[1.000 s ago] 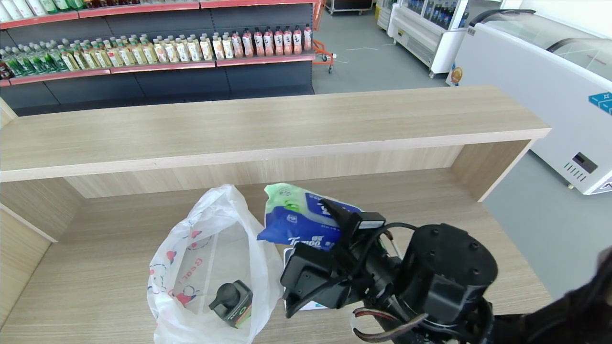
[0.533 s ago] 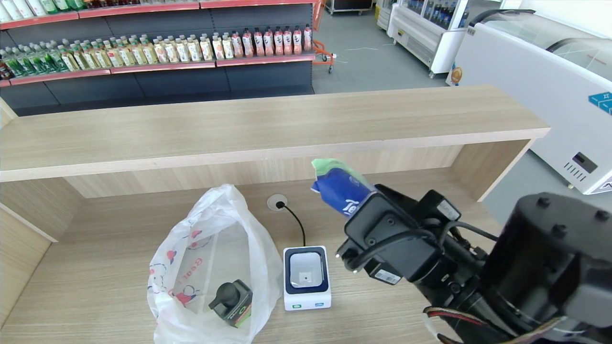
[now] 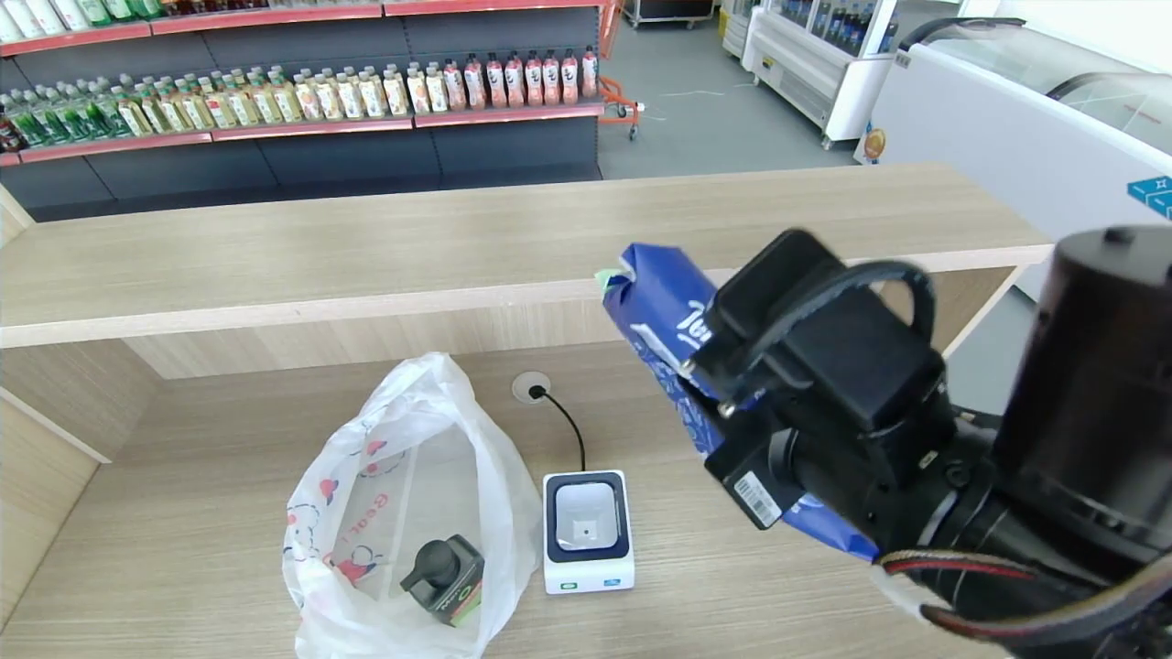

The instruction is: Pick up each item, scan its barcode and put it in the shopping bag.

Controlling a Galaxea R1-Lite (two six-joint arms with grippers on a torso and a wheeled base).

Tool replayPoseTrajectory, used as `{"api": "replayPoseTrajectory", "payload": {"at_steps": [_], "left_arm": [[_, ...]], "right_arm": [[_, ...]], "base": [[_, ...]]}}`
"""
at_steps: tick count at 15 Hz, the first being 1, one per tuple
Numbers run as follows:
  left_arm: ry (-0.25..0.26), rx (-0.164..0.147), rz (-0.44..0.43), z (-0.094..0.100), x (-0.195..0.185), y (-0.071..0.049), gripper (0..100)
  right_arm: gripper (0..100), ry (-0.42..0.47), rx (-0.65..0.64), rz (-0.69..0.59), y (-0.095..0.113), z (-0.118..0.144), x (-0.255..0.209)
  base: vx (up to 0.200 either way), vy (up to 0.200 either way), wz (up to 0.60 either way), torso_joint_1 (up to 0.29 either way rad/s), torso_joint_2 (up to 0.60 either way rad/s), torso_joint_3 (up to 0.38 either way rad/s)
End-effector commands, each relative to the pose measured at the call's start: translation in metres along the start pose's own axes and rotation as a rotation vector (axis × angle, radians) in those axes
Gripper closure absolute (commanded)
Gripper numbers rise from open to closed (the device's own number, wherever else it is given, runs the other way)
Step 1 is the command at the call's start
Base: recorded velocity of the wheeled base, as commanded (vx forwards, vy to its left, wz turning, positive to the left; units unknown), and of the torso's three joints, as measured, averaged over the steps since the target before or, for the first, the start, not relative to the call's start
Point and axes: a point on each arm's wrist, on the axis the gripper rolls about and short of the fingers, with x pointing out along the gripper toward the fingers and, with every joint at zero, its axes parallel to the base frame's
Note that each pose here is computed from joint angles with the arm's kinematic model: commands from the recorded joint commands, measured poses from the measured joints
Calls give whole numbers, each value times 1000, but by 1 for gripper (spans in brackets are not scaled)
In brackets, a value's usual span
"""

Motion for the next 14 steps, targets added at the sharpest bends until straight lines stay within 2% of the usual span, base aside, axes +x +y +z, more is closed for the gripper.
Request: {"api": "replayPoseTrajectory", "payload": {"at_steps": [1,5,7,12,14], "left_arm": [[0,0,0,0,0,0,0],[0,0,0,0,0,0,0],[0,0,0,0,0,0,0],[0,0,0,0,0,0,0],[0,0,-1,0,0,0,0]], "right_arm": [[100,58,128,72,-5,10,-17],[100,197,142,131,-15,2,-37],[100,236,139,146,-19,3,-41],[100,166,236,349,-27,22,-36],[100,131,264,505,-33,18,-38]], "base": [[0,0,0,0,0,0],[0,0,0,0,0,0],[0,0,0,0,0,0],[0,0,0,0,0,0],[0,0,0,0,0,0]]}}
